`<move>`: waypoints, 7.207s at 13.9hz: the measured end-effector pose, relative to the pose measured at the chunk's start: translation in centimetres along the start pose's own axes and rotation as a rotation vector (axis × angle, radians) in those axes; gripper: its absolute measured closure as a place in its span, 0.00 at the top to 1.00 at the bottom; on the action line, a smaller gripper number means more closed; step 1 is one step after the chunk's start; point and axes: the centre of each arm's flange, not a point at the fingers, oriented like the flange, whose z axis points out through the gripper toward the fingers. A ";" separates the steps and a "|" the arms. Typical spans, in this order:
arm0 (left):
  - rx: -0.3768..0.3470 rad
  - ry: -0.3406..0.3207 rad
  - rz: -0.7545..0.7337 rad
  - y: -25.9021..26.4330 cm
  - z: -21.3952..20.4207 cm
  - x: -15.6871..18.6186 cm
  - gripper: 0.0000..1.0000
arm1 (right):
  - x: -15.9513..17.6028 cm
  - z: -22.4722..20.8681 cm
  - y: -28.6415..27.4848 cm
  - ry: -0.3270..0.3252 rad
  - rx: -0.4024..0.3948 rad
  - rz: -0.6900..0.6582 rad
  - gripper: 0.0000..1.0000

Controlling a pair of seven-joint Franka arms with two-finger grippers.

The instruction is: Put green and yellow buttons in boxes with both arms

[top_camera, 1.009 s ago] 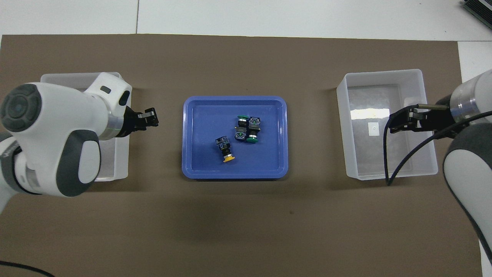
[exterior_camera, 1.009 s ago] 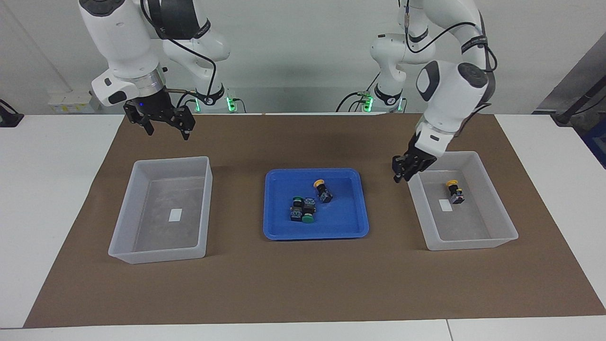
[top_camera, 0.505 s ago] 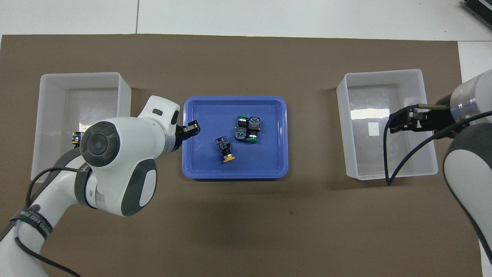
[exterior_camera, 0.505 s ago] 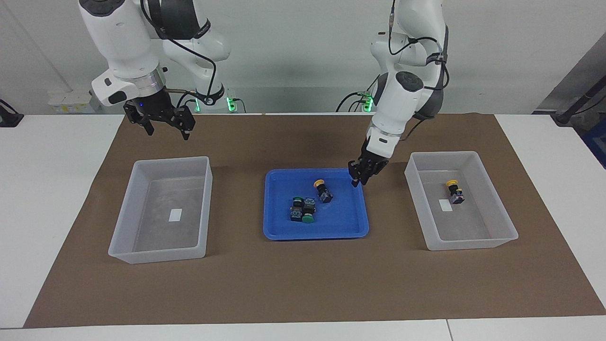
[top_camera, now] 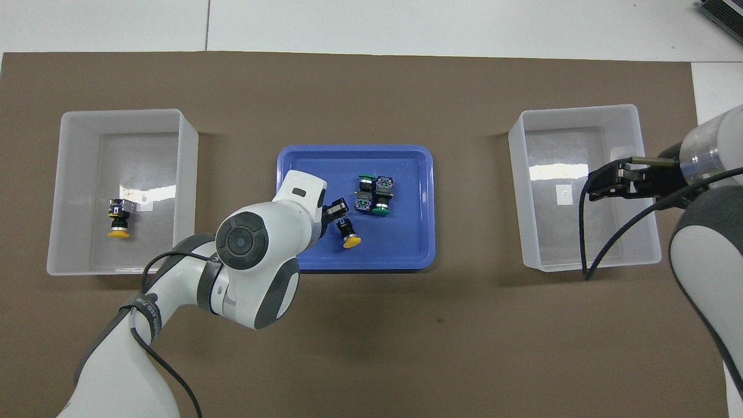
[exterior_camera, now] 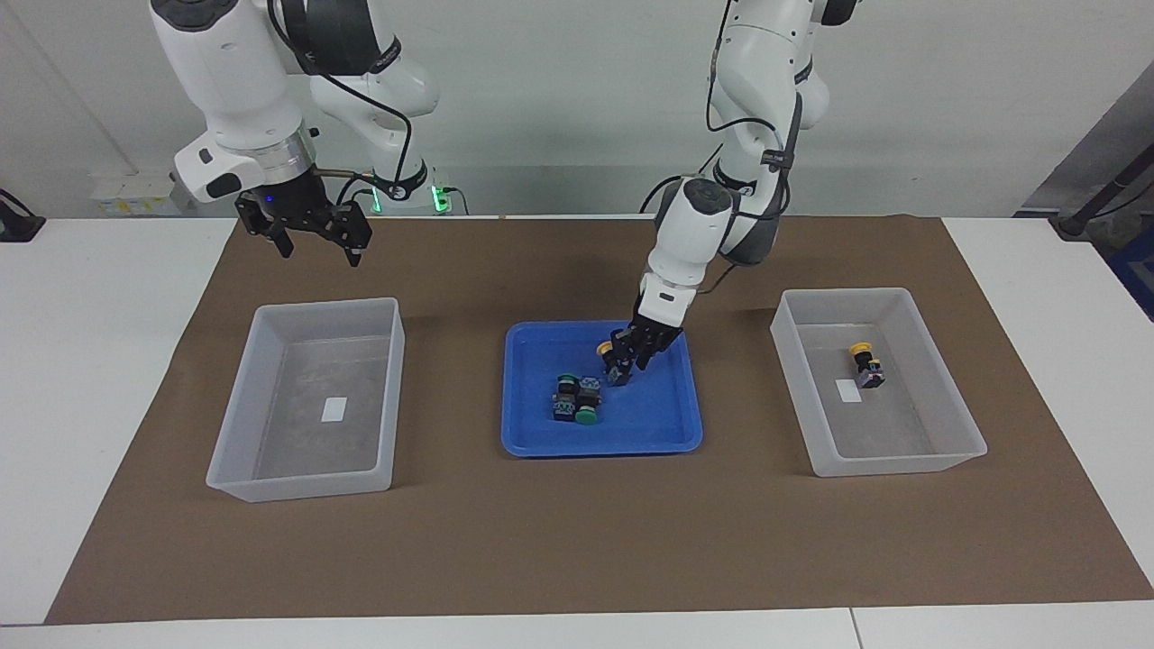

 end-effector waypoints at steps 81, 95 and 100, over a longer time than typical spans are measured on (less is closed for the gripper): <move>0.271 -0.301 0.348 -16.8 -29.4 22.7 0.92 | 1.1 22.7 -26.3 0.222 0.182 0.013 0.41; 0.299 -0.145 0.396 -16.4 -29.8 22.5 1.00 | 11.0 23.4 5.8 0.220 0.014 -0.328 0.40; 0.296 -0.133 0.407 -16.0 -30.3 21.7 1.00 | 12.6 29.6 7.7 0.252 0.019 -0.327 0.40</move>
